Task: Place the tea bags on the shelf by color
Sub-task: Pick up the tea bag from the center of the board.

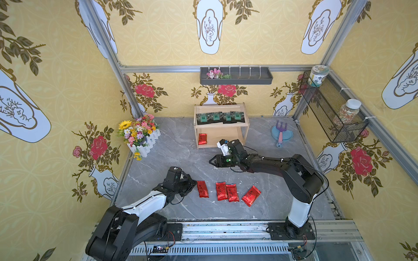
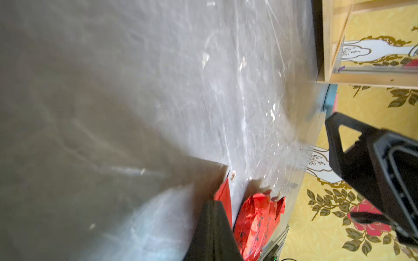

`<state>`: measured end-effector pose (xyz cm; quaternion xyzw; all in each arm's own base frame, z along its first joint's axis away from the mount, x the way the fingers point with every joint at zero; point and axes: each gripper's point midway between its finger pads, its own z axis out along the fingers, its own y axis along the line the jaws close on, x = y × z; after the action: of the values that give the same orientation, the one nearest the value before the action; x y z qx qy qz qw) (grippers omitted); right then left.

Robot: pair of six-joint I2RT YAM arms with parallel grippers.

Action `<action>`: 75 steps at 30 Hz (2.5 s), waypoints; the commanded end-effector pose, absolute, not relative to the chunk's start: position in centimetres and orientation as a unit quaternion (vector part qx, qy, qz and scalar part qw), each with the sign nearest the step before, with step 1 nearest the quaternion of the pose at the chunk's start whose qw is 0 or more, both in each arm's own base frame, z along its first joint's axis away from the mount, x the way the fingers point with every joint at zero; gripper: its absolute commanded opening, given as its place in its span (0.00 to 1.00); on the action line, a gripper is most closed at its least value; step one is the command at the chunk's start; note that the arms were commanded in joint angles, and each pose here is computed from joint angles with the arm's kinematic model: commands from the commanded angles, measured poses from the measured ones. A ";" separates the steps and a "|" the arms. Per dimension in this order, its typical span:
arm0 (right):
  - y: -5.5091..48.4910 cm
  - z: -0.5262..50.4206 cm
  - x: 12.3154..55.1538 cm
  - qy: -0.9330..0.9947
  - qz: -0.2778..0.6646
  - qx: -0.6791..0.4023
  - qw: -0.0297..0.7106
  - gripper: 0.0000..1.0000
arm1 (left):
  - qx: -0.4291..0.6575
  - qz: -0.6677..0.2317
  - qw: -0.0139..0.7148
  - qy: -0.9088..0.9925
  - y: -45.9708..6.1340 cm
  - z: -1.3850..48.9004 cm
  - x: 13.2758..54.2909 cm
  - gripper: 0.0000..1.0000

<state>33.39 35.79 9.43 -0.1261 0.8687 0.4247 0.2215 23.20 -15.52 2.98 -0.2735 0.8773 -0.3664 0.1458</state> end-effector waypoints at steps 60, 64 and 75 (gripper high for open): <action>37.6 10.8 32.1 0.729 0.681 0.037 0.061 0.29 | -0.298 -0.524 0.275 0.749 -15.5 10.0 34.9 0.00; 37.7 10.8 31.9 0.727 0.683 0.036 0.060 0.24 | -0.299 -0.523 0.273 0.750 -15.5 9.8 34.8 0.00; 37.5 11.1 31.9 0.730 0.679 0.036 0.066 0.10 | -0.296 -0.526 0.276 0.748 -15.5 10.2 34.8 0.00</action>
<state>31.93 37.41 9.55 0.0573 0.7433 0.6649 0.0456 34.75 -15.29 9.42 -0.3096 0.7522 -0.5160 0.2687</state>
